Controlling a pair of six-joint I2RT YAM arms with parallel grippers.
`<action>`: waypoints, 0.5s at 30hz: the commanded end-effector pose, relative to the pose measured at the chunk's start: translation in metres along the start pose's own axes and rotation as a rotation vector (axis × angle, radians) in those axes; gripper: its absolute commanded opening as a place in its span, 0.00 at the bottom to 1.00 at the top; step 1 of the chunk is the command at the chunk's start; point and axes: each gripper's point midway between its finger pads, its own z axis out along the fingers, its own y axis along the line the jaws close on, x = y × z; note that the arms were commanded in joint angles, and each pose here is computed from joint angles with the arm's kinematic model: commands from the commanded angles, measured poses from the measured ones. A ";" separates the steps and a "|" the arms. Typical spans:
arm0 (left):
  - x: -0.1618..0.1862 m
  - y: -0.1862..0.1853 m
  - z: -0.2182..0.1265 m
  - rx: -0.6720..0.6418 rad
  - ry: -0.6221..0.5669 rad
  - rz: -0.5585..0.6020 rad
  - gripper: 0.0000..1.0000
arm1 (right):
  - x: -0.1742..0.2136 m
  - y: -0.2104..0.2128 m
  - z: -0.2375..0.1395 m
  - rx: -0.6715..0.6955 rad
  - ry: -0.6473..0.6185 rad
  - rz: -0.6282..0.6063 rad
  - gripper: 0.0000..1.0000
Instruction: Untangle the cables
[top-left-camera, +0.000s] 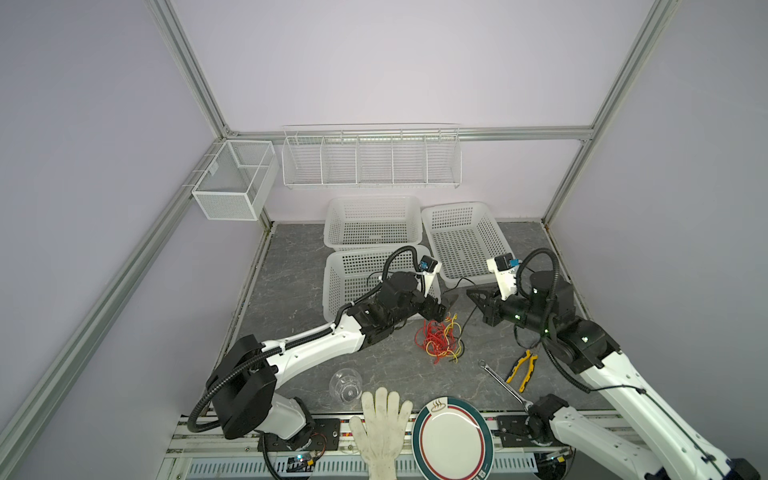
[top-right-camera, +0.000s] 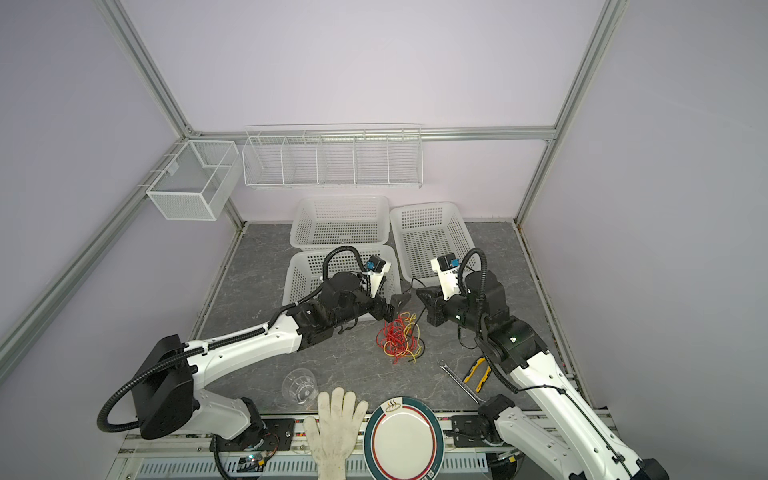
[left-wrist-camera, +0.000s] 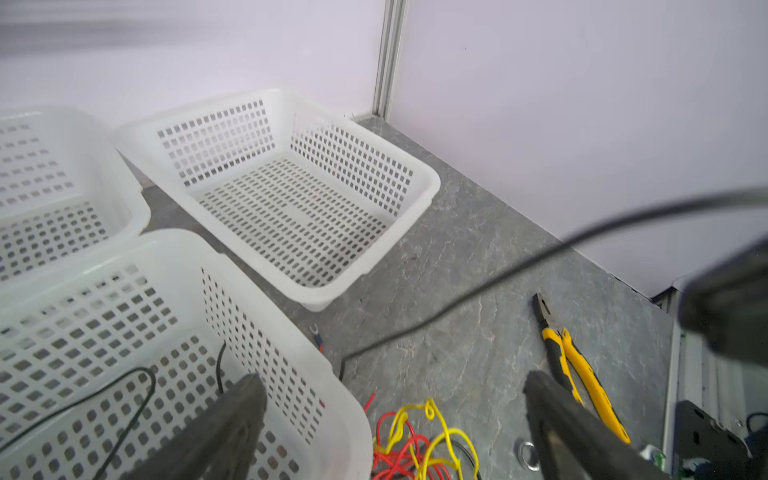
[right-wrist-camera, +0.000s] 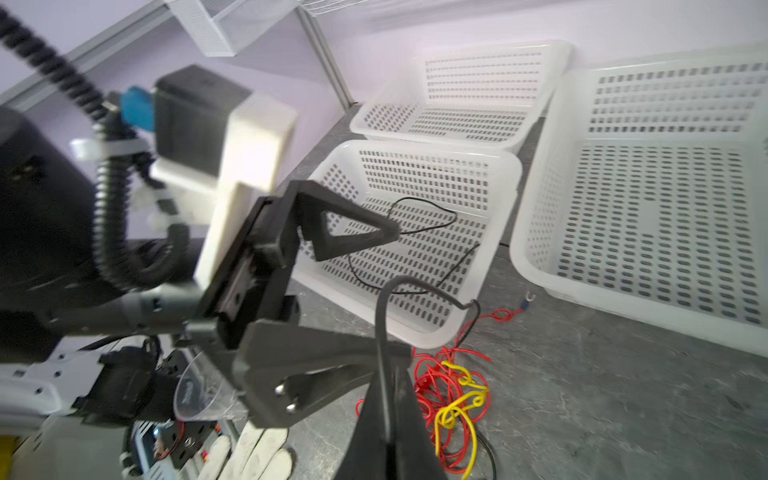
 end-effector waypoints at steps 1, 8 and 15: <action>-0.028 0.002 0.004 -0.027 -0.083 0.035 0.96 | -0.010 0.028 -0.008 -0.129 -0.033 -0.078 0.07; -0.036 -0.013 0.013 0.051 -0.128 0.063 0.79 | -0.008 0.031 -0.012 -0.142 -0.051 -0.088 0.07; -0.043 -0.017 0.018 0.066 -0.145 0.053 0.20 | 0.006 0.019 -0.004 -0.101 -0.015 -0.072 0.07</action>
